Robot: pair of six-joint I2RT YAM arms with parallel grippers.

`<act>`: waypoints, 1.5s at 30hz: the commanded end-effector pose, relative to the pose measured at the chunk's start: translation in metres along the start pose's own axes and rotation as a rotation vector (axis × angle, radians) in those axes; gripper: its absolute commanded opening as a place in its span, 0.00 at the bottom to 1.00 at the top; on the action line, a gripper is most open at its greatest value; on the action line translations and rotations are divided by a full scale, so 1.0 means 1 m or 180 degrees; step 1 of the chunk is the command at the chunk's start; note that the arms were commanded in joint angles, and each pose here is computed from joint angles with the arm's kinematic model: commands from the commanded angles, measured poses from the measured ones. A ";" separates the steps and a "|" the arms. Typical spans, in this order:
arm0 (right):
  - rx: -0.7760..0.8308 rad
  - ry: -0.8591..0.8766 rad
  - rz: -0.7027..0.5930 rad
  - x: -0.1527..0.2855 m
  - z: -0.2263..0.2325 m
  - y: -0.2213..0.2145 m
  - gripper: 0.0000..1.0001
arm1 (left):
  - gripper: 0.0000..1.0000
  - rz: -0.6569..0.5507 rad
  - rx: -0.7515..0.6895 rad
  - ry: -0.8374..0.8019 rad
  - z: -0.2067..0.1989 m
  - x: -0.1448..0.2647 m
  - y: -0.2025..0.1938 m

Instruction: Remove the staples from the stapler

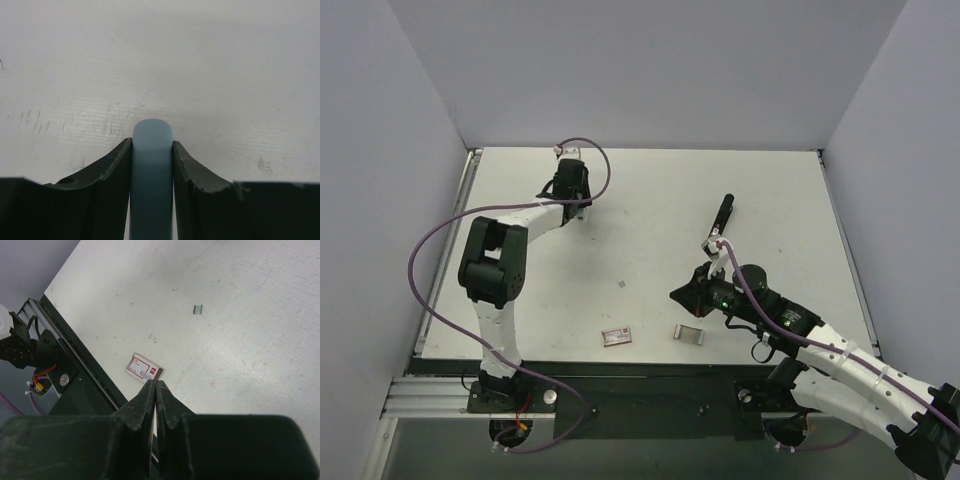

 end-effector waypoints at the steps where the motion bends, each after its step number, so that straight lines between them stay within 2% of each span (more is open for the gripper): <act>1: 0.0047 0.0089 -0.0152 0.000 0.004 0.007 0.00 | 0.00 -0.0197 0.0108 0.0049 -0.009 -0.008 0.026; 4: 0.0041 0.0090 -0.0137 -0.001 0.004 0.006 0.00 | 0.02 -0.0054 0.0089 0.0136 -0.006 -0.013 0.018; 9: 0.0039 0.0077 -0.0125 0.001 0.004 0.006 0.00 | 0.22 0.0094 0.0154 0.0214 -0.002 -0.019 0.006; 16: 0.0065 0.0038 -0.0090 0.003 0.004 0.009 0.06 | 0.36 0.0212 0.0148 0.0281 0.005 -0.023 -0.009; 19: 0.0070 -0.0028 -0.0066 0.004 0.002 0.009 0.18 | 0.50 0.0236 0.0129 0.0296 0.007 -0.022 -0.011; 20: 0.0068 -0.0074 -0.0062 0.004 0.001 0.010 0.26 | 0.53 0.0238 0.0131 0.0286 0.006 -0.021 -0.011; 22: 0.0056 -0.0156 -0.0028 0.005 -0.001 0.011 0.34 | 0.66 0.0236 0.0120 0.0279 0.007 -0.018 -0.011; 23: 0.0050 -0.0186 -0.0049 0.005 -0.001 0.015 0.36 | 0.67 0.0235 0.0125 0.0279 0.007 -0.017 -0.011; 25: 0.0042 -0.0237 -0.0042 0.006 -0.002 0.018 0.41 | 0.84 0.0226 0.0117 0.0260 0.007 -0.013 -0.009; 26: 0.0028 -0.0283 -0.0009 0.006 -0.004 0.019 0.45 | 0.86 0.0202 0.0102 0.0238 0.006 -0.010 -0.005; 31: -0.0033 -0.0617 -0.0056 0.007 -0.012 0.036 0.52 | 0.87 0.0089 0.0132 0.0120 0.000 0.016 0.016; 35: -0.0119 -0.1119 0.0042 0.009 -0.031 0.044 0.57 | 0.88 0.0135 0.0212 -0.0080 -0.011 0.041 0.027; 40: -0.0429 -0.1619 -0.0002 0.007 -0.059 0.056 0.60 | 0.89 0.0180 0.0354 -0.0329 -0.025 0.076 0.024; 45: -0.0628 -0.1977 0.0123 -0.001 -0.089 0.061 0.62 | 0.89 0.0172 0.0569 -0.0980 -0.053 0.131 0.014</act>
Point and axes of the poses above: each gripper's point midway between its finger pads, its own x axis back along the fingers, its own z axis along the line the jaws close on, y = z × x, the point moved 9 cm from there along x, back along the fingers, and after that the axes turned 12 degrees about x, right-handed, at the moved point
